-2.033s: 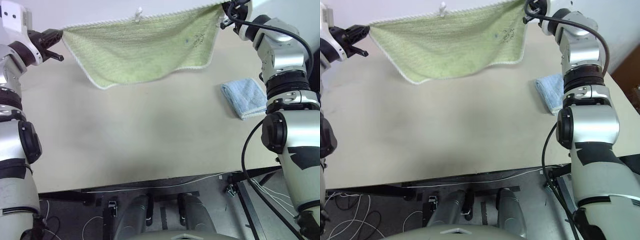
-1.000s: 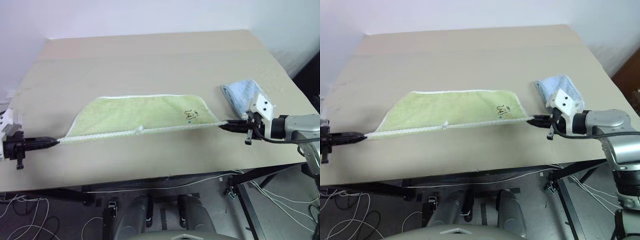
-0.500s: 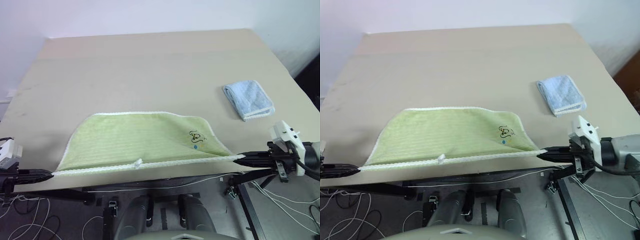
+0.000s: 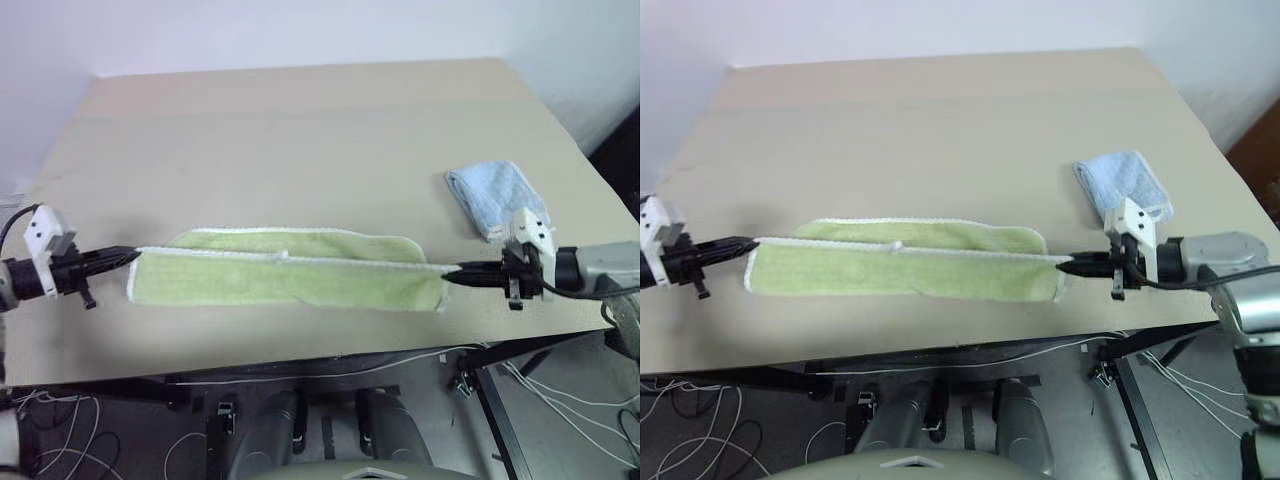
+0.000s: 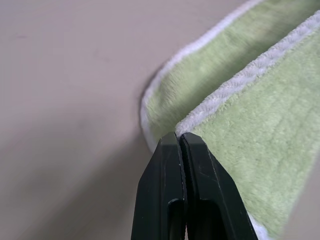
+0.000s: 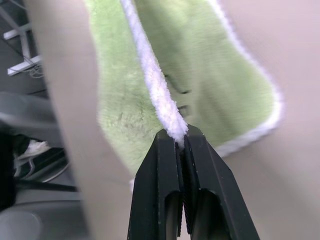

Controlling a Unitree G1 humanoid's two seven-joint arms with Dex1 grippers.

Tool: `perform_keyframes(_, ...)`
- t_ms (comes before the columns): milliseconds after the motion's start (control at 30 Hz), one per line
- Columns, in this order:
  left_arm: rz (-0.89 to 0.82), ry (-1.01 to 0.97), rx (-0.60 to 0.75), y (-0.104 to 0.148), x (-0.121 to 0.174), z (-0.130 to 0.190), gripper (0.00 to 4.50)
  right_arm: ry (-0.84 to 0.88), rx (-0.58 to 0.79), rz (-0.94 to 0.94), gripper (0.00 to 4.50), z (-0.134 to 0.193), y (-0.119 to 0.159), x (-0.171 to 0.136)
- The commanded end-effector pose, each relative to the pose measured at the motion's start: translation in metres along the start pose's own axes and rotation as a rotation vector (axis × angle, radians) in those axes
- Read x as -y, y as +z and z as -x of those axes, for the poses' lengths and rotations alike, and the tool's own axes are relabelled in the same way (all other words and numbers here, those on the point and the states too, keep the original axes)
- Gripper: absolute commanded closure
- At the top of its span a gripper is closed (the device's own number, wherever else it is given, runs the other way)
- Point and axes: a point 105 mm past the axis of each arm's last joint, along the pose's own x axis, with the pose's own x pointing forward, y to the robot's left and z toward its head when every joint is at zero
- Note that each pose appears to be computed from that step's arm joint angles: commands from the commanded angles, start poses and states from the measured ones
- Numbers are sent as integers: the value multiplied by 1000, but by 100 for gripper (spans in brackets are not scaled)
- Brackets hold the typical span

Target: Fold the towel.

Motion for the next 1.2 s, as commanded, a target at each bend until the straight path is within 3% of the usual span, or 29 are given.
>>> perform_keyframes(33,-27,48,-12,5,-13,-6,446,-62,2,17,450,-4,2,22)
perform_keyframes(167,-40,121,41,14,-25,-25,446,-106,-15,24,450,-15,-5,42)
perform_keyframes(433,-37,49,21,12,-16,-43,446,-138,42,18,450,-31,5,55)
perform_keyframes(467,-29,43,17,11,-15,-44,450,-135,54,9,400,-32,7,55)
perform_keyframes(500,-22,41,19,11,-14,-45,450,-140,67,0,381,-33,9,56)
perform_keyframes(600,-20,40,22,11,-14,-45,383,-130,85,2,280,-35,13,55)
perform_keyframes(867,-22,86,16,12,-20,-37,111,-159,83,17,0,-25,18,60)
perform_keyframes(967,-85,202,66,23,-32,-32,5,-228,116,-31,0,-13,25,68)
perform_keyframes(1067,-100,291,161,41,-43,-29,2,-241,143,-200,0,-1,25,68)
perform_keyframes(1200,-82,254,314,68,-37,-30,2,-208,135,-444,0,12,17,51)
